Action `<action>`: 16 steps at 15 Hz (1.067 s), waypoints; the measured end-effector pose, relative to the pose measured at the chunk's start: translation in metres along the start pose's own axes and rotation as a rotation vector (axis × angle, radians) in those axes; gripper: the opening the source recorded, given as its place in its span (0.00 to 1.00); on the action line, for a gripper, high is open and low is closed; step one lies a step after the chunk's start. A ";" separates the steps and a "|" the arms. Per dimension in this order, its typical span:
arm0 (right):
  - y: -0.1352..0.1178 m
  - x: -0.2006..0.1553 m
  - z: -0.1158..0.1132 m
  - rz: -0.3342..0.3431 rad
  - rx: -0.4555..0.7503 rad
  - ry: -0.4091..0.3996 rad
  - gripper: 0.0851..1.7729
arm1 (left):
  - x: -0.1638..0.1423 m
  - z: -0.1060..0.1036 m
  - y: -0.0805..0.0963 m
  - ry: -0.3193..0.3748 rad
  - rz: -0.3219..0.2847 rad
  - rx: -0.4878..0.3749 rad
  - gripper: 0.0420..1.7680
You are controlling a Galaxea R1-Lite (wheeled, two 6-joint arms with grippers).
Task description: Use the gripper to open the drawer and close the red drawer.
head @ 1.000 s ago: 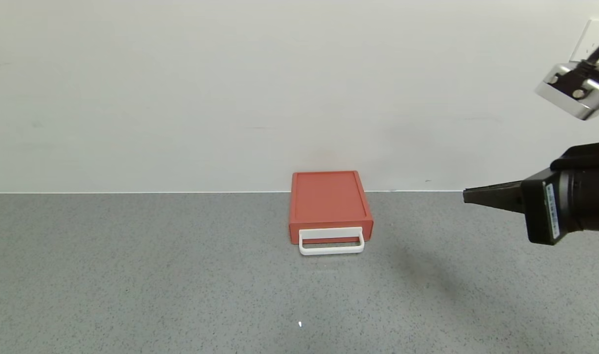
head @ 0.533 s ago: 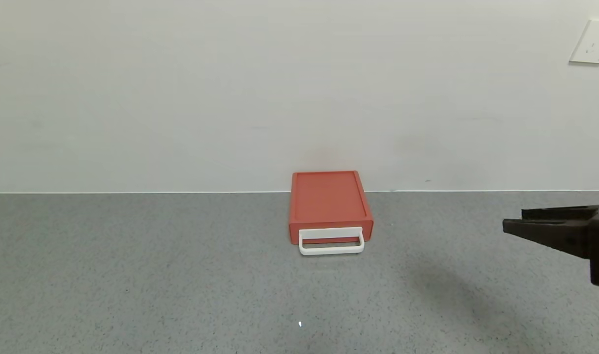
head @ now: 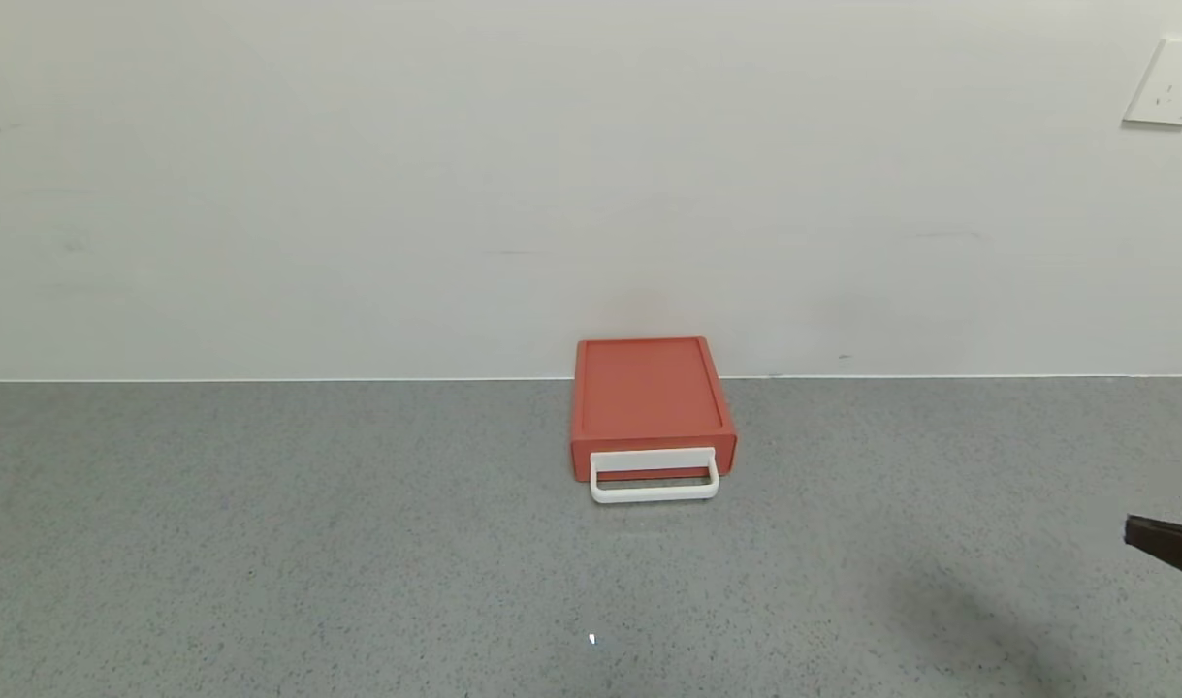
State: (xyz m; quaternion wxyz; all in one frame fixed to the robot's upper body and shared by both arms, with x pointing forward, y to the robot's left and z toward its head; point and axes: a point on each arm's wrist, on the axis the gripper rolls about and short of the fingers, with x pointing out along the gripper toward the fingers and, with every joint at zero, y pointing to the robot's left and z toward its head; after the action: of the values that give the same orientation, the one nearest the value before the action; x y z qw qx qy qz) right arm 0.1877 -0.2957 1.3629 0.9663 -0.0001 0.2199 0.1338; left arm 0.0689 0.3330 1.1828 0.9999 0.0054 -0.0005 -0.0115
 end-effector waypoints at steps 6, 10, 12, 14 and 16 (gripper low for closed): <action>-0.025 -0.047 -0.028 -0.324 0.157 -0.166 0.86 | 0.000 0.000 0.000 0.000 0.000 0.001 0.99; -0.021 -0.084 -0.055 -0.422 0.190 -0.301 0.90 | 0.000 0.000 0.000 0.000 0.001 0.002 0.99; -0.017 -0.101 -0.071 -0.431 0.189 -0.344 0.91 | 0.000 0.000 0.000 0.000 0.001 0.001 0.99; -0.013 -0.114 -0.085 -0.444 0.191 -0.375 0.92 | 0.000 0.000 0.000 0.000 0.001 0.001 0.99; -0.009 -0.123 -0.096 -0.476 0.199 -0.418 0.93 | 0.000 0.000 0.000 -0.002 0.002 0.000 0.99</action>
State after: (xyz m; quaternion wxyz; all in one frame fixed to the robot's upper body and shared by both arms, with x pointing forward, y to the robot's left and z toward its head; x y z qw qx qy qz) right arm 0.0425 -0.3414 1.3281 0.9899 0.0702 0.0226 -0.1207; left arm 0.0689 0.3330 1.1829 0.9999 0.0055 -0.0013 -0.0107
